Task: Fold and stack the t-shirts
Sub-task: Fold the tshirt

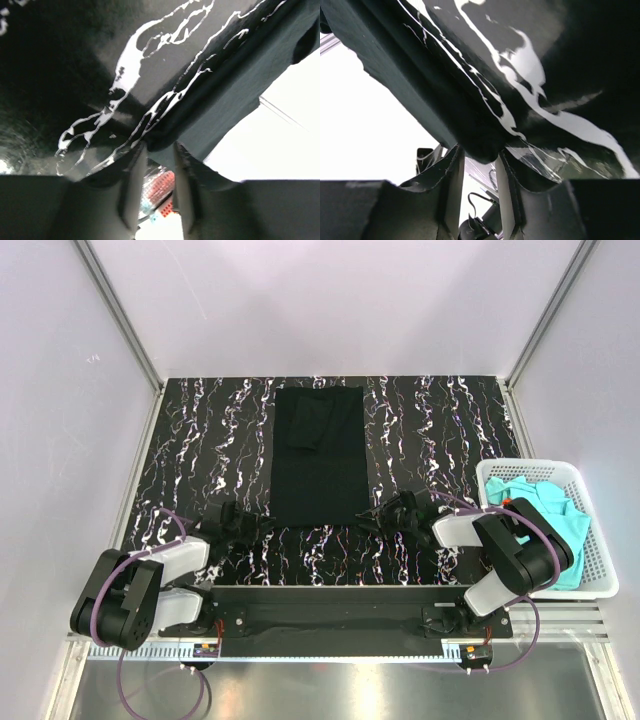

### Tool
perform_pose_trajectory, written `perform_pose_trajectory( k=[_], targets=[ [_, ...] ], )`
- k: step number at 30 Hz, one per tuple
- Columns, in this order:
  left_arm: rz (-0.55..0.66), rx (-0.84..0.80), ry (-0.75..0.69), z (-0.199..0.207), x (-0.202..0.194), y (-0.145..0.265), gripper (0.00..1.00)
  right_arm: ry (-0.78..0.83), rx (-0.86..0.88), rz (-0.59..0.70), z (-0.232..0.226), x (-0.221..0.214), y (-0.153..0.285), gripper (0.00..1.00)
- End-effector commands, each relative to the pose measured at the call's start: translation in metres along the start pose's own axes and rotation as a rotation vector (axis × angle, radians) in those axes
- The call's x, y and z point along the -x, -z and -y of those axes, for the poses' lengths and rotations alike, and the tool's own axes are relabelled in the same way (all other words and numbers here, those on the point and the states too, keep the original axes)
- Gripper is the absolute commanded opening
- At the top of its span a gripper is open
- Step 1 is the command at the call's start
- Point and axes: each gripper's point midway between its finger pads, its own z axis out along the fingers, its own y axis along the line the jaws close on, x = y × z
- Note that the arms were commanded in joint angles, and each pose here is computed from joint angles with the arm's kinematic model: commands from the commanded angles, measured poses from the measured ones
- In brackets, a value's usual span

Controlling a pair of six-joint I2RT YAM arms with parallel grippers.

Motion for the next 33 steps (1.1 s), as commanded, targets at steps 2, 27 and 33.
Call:
perform_pose_trajectory(
  k=[2, 27, 33],
  targets=[
    [0.084, 0.123, -0.047, -0.038, 0.018, -0.007, 0.24, -0.023, -0.141, 0.083, 0.037, 0.019, -0.008, 0.34],
    [-0.059, -0.091, -0.343, 0.004, -0.027, 0.079, 0.0, 0.235, -0.172, -0.082, 0.029, -0.042, 0.075, 0.0],
    [-0.101, -0.124, -0.352, -0.006, -0.038, 0.106, 0.0, 0.217, -0.168, -0.125, 0.042, -0.068, 0.096, 0.0]
  ],
)
